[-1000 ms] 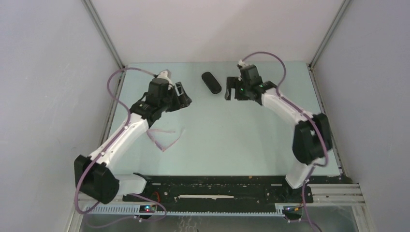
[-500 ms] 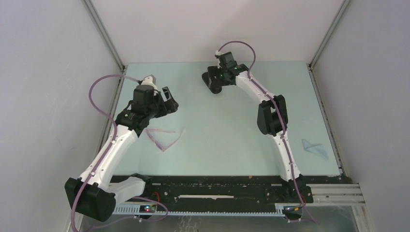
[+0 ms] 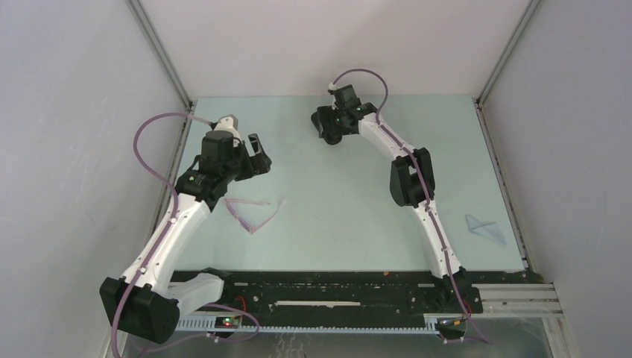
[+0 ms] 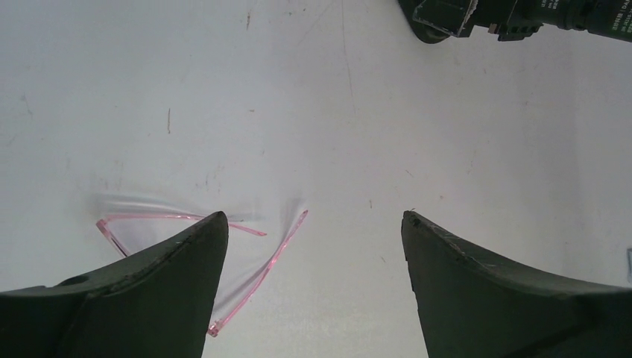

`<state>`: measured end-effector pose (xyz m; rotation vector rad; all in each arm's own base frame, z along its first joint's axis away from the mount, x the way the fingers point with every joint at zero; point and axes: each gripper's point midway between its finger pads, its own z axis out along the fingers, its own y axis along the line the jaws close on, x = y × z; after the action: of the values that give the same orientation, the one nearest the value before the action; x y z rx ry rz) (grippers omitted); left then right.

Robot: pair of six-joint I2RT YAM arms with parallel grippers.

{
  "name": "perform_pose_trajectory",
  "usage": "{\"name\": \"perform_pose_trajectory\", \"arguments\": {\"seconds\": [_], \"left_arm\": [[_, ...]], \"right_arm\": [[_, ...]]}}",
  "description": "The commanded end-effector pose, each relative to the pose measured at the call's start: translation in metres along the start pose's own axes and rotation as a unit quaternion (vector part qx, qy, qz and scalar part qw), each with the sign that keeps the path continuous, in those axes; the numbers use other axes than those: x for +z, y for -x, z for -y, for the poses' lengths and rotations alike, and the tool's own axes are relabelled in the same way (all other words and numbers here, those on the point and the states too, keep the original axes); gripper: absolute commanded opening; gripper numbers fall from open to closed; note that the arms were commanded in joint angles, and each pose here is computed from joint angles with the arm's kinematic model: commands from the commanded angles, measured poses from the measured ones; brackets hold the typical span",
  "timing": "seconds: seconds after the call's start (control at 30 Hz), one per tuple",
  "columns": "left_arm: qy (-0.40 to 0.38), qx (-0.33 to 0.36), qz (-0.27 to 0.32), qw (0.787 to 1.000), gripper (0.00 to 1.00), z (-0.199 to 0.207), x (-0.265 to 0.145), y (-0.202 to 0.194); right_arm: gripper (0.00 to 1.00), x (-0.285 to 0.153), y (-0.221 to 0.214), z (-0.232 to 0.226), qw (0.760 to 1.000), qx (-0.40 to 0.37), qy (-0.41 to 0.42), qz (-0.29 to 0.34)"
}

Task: Organize the sunglasses
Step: Move the sunglasses case to the center of the board.

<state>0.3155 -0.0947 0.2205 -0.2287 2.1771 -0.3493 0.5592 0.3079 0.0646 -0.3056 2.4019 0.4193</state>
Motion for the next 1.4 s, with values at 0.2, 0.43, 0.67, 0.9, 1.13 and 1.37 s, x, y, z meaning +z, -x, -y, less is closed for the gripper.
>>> {"name": "perform_pose_trajectory", "arguments": {"seconds": [0.2, 0.43, 0.67, 0.9, 1.13, 1.37], "left_arm": [[0.033, 0.038, 0.017, 0.999, 0.91, -0.013, 0.001, 0.015], [0.039, 0.035, 0.016, 0.999, 0.91, -0.017, 0.000, 0.015], [0.024, 0.019, 0.019, 0.999, 0.91, -0.014, -0.008, 0.009], [0.003, -0.004, 0.024, 1.000, 0.91, -0.012, -0.018, -0.004], [0.018, 0.002, 0.033, 0.999, 0.92, -0.026, -0.024, -0.018], [0.001, -0.012, 0.007, 1.000, 0.92, -0.023, -0.011, -0.038]], "right_arm": [[0.97, 0.012, 0.014, -0.011, 0.999, -0.007, -0.005, 0.032], [0.77, 0.004, 0.015, -0.008, 0.999, -0.005, -0.014, 0.031], [0.62, -0.032, 0.006, -0.017, 1.000, 0.020, 0.011, 0.022], [0.53, -0.074, -0.050, -0.013, 0.999, 0.034, 0.005, -0.013], [0.50, -0.148, -0.154, -0.013, 0.994, 0.087, 0.000, -0.063], [0.52, -0.208, -0.252, -0.026, 0.990, 0.099, 0.006, -0.103]]}}
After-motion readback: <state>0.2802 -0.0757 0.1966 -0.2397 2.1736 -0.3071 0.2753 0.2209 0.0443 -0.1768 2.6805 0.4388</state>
